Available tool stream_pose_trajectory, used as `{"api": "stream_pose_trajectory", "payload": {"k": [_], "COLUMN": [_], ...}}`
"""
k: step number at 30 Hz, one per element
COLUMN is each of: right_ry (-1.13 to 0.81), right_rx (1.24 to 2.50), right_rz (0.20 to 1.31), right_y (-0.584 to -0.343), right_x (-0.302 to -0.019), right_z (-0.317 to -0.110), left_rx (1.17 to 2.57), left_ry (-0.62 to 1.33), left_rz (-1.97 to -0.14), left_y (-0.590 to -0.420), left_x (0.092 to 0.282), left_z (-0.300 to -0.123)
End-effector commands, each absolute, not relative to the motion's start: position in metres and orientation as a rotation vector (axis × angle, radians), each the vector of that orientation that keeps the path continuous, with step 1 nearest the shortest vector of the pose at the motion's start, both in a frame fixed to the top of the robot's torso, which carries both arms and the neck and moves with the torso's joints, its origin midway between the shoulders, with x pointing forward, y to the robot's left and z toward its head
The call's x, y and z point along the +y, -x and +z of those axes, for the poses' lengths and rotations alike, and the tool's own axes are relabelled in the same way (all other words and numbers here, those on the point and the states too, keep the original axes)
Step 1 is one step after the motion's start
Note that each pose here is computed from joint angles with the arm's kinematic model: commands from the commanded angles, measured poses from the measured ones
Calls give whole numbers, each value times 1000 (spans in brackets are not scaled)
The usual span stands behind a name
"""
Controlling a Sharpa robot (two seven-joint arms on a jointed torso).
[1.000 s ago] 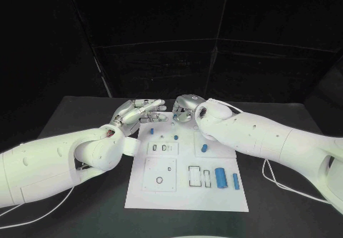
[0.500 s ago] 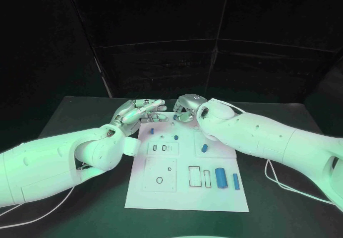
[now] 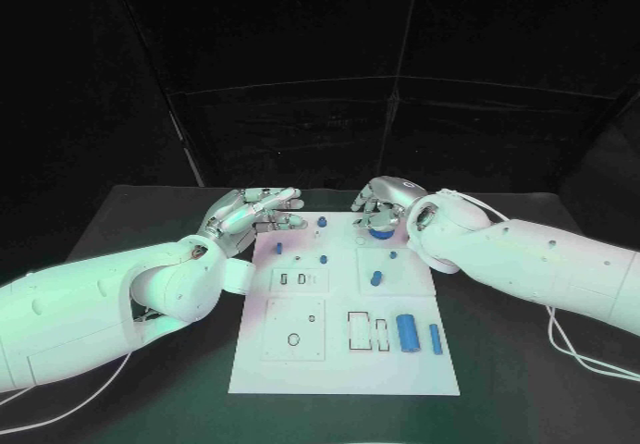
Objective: Assemble the parts on the task board
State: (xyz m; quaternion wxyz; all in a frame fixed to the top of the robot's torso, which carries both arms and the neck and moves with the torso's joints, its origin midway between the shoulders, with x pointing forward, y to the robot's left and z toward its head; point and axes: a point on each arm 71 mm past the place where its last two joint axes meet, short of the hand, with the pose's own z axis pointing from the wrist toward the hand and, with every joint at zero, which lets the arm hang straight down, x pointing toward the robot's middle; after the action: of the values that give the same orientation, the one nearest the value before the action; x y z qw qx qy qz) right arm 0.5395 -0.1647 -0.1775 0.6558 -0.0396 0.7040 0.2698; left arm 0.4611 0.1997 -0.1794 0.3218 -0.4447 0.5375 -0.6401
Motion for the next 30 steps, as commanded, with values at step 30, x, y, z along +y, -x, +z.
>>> {"api": "stream_pose_trajectory", "payload": {"k": [30], "right_ry": [-147], "right_rx": [1804], "right_rz": [515], "right_y": [-550], "right_x": [-208], "right_z": [-194], "left_rx": [1416], "left_ry": [1149], "left_rz": [-1706], "left_y": [-463], "left_x": [196], "left_z": [-179]}}
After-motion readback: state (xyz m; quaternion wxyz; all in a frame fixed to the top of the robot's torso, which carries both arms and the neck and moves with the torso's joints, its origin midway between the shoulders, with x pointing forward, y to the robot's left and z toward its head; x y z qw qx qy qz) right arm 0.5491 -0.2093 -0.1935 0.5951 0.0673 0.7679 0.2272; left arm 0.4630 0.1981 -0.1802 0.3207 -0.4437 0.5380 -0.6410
